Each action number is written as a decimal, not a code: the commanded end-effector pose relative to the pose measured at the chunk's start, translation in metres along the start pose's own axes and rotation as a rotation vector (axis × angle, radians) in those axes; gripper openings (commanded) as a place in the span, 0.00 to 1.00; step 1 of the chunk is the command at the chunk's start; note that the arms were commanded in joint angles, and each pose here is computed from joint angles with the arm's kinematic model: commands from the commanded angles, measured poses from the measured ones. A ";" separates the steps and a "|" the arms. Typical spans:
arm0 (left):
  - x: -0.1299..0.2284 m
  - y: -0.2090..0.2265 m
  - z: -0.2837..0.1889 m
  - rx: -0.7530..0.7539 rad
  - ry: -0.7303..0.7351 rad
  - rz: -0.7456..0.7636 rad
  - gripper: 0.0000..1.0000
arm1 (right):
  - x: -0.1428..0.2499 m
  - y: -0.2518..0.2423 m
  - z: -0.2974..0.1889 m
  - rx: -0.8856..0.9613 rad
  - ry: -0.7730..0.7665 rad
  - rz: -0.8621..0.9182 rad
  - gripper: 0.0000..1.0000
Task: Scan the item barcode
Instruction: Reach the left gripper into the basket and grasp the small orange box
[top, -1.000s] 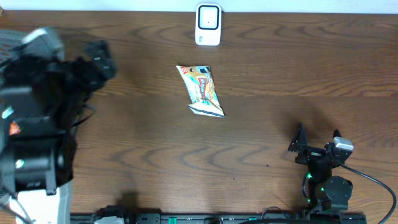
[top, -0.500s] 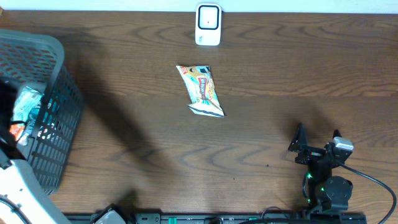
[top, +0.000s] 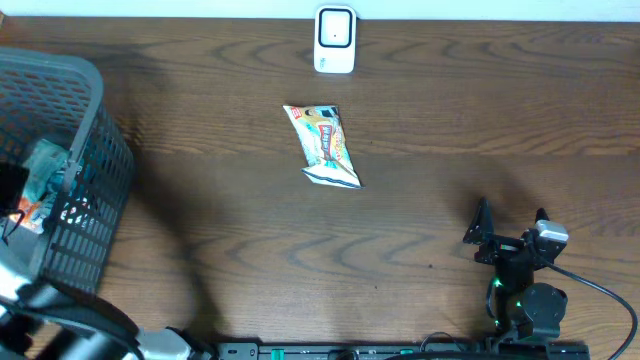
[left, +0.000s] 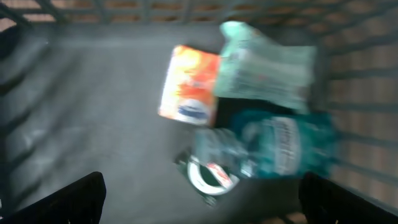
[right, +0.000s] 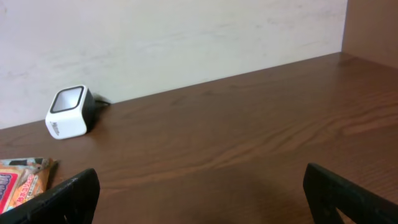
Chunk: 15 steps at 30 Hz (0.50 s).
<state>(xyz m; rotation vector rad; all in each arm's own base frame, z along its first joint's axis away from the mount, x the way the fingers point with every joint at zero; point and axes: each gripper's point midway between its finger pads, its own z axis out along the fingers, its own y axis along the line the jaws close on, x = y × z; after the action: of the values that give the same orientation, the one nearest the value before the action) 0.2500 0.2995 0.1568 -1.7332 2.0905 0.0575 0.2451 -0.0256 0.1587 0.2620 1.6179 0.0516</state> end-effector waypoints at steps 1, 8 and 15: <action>-0.004 0.018 0.025 -0.066 0.029 0.044 0.98 | 0.001 0.001 0.000 -0.006 0.002 0.009 0.99; 0.010 0.021 0.083 -0.071 0.150 0.095 0.98 | 0.001 0.001 0.000 -0.006 0.002 0.009 0.99; 0.016 0.026 0.118 -0.083 0.190 0.095 0.98 | 0.001 0.001 0.000 -0.006 0.002 0.009 0.99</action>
<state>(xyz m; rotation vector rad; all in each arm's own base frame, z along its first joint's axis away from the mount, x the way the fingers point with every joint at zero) 0.2559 0.3239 0.0519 -1.7673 2.2986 0.0229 0.2451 -0.0257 0.1586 0.2623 1.6182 0.0513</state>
